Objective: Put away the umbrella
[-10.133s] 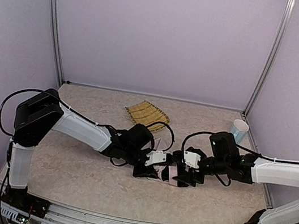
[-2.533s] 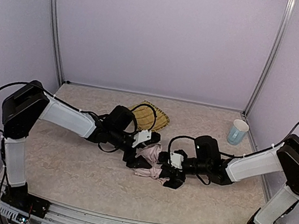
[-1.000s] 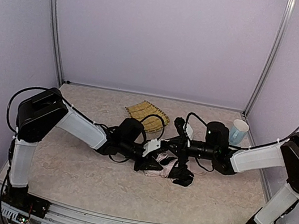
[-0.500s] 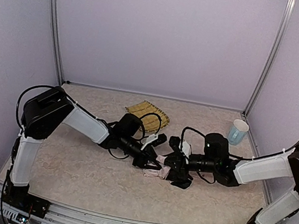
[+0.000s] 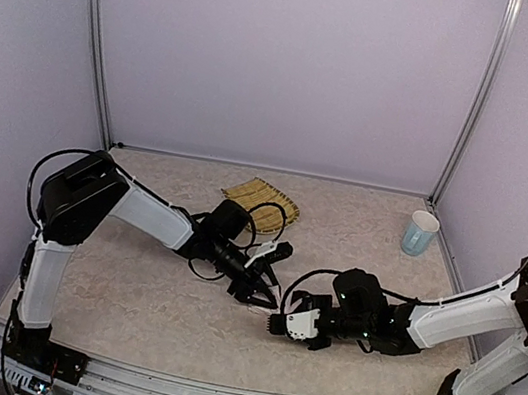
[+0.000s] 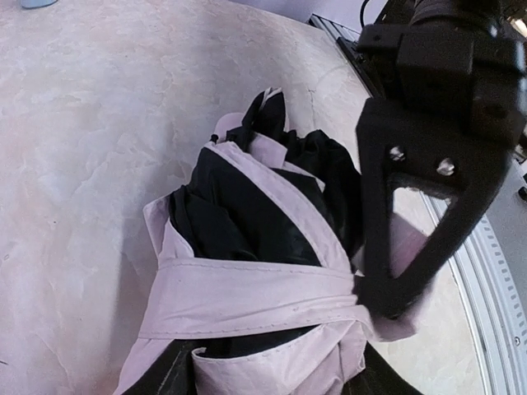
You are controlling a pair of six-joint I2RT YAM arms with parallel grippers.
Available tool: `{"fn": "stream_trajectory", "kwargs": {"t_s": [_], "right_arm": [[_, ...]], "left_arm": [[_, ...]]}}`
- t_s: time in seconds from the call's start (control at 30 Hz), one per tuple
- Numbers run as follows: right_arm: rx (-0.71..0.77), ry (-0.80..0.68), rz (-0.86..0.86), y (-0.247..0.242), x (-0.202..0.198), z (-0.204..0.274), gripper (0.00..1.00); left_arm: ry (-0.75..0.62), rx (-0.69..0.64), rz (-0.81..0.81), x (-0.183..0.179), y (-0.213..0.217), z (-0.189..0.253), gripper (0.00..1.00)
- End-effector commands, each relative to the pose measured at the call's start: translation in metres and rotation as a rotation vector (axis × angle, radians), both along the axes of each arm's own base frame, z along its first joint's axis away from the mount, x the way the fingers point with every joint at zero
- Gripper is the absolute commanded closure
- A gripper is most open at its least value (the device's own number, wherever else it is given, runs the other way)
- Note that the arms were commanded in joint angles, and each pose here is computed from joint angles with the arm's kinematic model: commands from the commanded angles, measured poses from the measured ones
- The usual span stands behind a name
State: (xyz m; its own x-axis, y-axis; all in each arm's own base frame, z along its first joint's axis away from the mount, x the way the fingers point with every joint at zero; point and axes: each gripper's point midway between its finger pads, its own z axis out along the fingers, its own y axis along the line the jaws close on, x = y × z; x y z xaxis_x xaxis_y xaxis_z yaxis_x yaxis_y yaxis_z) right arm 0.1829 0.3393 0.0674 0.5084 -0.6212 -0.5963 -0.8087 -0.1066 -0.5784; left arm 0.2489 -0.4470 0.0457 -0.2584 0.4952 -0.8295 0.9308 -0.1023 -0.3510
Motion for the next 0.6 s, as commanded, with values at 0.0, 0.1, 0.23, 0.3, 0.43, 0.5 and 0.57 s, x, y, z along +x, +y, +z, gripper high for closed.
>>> {"fn": "stream_trajectory", "kwargs": {"t_s": [0.0,0.1,0.23,0.3,0.43,0.5,0.57], "right_arm": [[-0.180,0.012,0.081,-0.013,-0.023,-0.053,1.00],[-0.226,-0.014,0.075,-0.017,-0.020,-0.063,1.00],[-0.250,-0.015,0.075,-0.020,-0.021,-0.066,1.00],[-0.257,-0.028,0.081,-0.020,-0.022,-0.067,1.00],[-0.279,-0.053,0.094,-0.021,-0.025,-0.074,1.00],[-0.296,-0.063,0.102,-0.021,-0.027,-0.078,1.00],[-0.307,-0.071,0.107,-0.021,-0.028,-0.081,1.00]], "left_arm": [[0.032,0.229,0.048,-0.010,0.043,-0.052,0.44],[-0.009,0.205,0.005,-0.014,0.048,-0.039,0.38],[-0.023,0.199,-0.077,-0.025,0.054,-0.024,0.34],[-0.021,0.180,-0.076,-0.022,0.049,-0.012,0.34],[-0.022,0.100,0.011,-0.001,0.027,0.024,0.34],[-0.024,0.060,0.081,0.009,0.017,0.044,0.33],[-0.043,0.053,0.146,0.018,0.011,0.052,0.30]]}}
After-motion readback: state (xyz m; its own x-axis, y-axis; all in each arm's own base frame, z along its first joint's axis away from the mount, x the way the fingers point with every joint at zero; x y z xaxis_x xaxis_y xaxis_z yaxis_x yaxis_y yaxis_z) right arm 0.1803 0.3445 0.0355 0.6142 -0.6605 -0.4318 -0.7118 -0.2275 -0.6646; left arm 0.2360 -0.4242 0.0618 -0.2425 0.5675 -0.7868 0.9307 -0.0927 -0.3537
